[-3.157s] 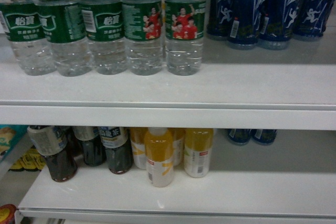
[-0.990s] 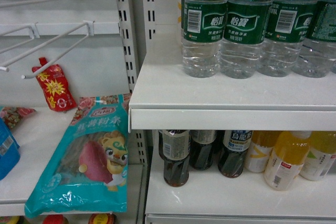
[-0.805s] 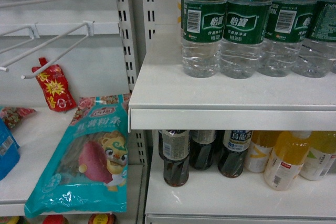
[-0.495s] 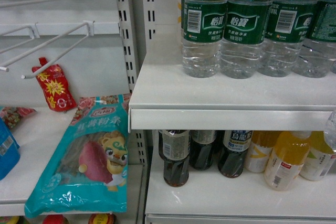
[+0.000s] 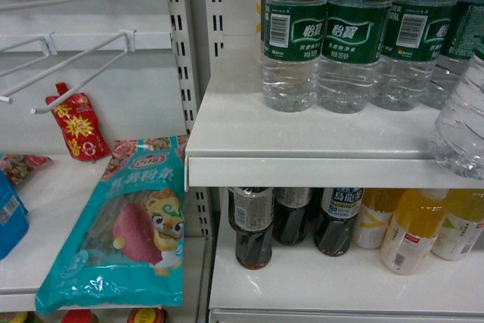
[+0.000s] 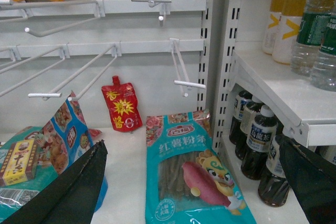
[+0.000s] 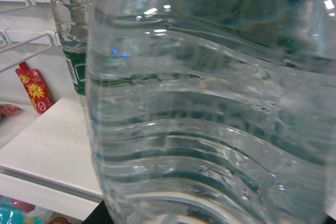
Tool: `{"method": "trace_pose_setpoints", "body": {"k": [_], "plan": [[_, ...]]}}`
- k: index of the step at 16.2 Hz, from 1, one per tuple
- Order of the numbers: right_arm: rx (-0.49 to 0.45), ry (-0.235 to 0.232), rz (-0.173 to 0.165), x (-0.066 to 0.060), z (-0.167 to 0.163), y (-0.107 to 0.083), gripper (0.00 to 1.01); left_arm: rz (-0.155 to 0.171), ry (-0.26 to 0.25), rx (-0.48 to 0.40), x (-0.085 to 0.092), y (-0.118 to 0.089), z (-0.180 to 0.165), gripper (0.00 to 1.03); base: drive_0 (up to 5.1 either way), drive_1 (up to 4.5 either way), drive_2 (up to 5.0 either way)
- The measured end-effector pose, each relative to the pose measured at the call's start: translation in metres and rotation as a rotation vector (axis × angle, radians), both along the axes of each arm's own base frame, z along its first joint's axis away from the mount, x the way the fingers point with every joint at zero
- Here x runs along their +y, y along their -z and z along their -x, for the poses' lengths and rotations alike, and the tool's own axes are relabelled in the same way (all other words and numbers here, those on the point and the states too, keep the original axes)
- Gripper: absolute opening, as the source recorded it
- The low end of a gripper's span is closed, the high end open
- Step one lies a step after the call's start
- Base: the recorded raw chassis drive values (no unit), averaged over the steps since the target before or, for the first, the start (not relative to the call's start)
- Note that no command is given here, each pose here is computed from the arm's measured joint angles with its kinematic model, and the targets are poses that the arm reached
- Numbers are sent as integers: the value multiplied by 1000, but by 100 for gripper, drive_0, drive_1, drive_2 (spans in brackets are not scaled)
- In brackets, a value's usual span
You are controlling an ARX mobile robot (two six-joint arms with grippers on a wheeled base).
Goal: Move water from second to third shelf
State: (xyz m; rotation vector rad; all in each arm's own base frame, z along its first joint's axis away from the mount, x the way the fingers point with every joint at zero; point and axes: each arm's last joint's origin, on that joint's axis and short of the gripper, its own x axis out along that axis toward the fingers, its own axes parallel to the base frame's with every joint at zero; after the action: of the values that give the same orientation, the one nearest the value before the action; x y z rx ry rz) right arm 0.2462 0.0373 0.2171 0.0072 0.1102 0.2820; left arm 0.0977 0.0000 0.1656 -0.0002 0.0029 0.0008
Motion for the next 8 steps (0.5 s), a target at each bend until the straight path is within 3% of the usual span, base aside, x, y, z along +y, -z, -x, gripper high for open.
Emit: {"method": "trace_pose_setpoints", "body": {"k": [8], "plan": [[17, 20, 6, 6, -32, 0, 42, 0, 0, 0, 0, 0, 0, 98, 0, 0, 0]]}}
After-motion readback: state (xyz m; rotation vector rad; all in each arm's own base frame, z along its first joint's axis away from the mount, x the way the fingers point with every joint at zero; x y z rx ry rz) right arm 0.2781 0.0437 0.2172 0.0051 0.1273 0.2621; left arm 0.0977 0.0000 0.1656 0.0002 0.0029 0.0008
